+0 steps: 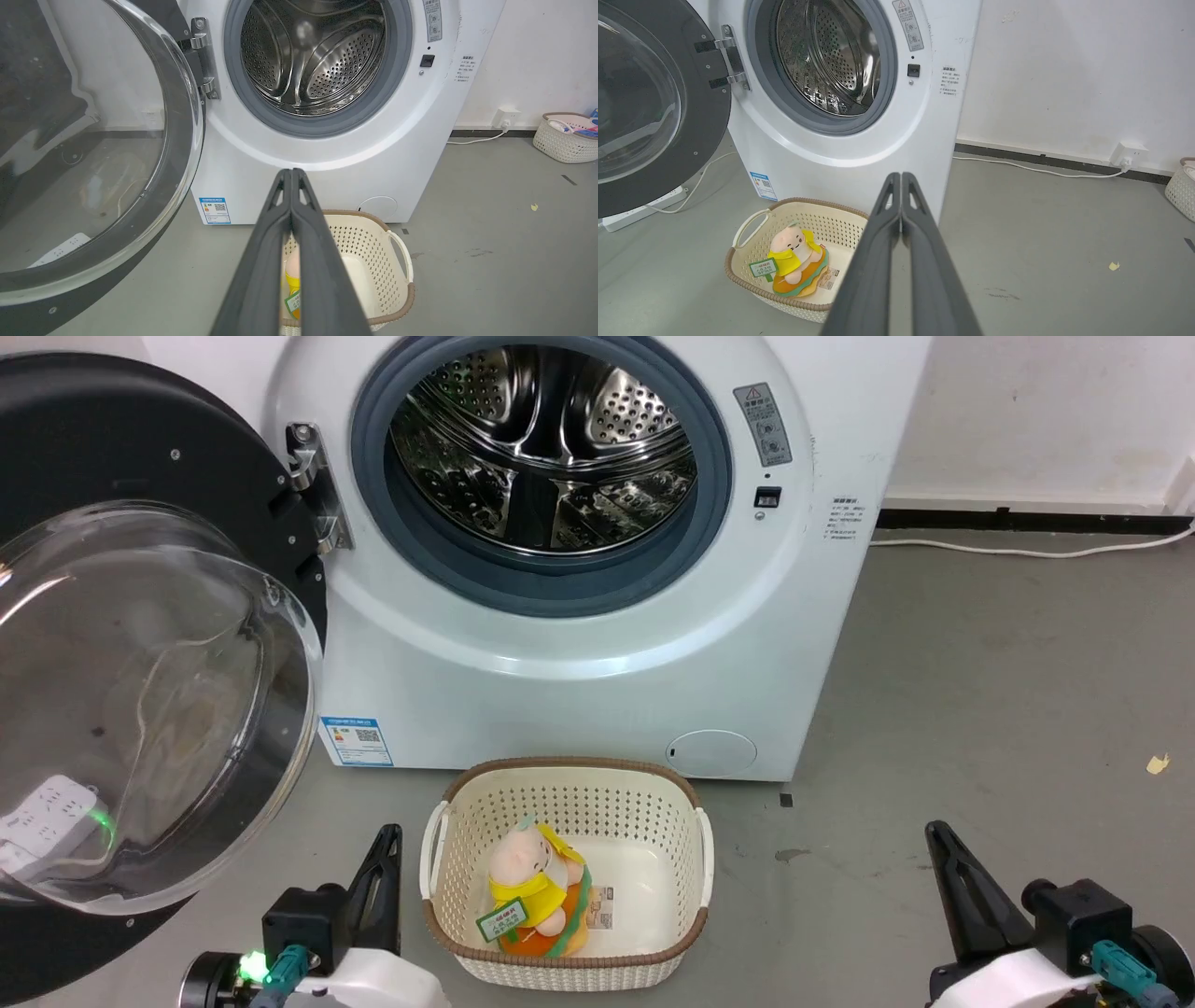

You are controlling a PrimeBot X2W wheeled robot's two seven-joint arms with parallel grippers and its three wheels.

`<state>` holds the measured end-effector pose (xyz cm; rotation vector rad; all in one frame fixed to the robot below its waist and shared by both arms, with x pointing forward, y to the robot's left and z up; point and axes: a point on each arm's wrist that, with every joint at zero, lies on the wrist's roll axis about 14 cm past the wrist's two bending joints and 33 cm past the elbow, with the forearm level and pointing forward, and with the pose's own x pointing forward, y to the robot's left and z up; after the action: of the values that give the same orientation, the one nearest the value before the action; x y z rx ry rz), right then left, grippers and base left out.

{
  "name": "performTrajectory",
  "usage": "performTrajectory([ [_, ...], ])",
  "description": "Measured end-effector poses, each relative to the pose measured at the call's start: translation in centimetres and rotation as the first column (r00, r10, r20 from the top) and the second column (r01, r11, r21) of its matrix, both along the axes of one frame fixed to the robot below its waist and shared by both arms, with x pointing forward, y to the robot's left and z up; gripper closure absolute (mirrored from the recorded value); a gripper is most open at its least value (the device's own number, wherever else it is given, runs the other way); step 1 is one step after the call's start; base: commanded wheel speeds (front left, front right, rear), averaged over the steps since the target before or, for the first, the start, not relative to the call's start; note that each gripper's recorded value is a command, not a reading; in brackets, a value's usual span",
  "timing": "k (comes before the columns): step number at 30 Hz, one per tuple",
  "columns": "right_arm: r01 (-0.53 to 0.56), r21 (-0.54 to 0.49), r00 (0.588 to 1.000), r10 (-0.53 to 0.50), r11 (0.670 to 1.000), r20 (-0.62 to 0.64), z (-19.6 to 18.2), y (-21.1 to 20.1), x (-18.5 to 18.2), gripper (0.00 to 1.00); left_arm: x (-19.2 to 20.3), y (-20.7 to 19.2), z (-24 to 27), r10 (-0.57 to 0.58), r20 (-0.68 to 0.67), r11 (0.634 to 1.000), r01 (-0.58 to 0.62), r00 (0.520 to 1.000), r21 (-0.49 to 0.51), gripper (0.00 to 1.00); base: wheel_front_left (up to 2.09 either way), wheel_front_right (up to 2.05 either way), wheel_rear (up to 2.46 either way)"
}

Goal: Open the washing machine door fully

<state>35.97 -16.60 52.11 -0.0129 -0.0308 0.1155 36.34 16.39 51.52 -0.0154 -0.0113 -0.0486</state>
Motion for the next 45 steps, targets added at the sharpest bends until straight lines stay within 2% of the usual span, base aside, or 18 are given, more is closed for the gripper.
performTrajectory([
  [45,-0.014,-0.036,0.999,0.012,0.999,-0.047,0.1,0.5,0.9,1.00,0.6,1.3,0.6,0.045,-0.028,0.997,-0.043,0.999,0.063,1.00,0.00,0.00,0.00],
])
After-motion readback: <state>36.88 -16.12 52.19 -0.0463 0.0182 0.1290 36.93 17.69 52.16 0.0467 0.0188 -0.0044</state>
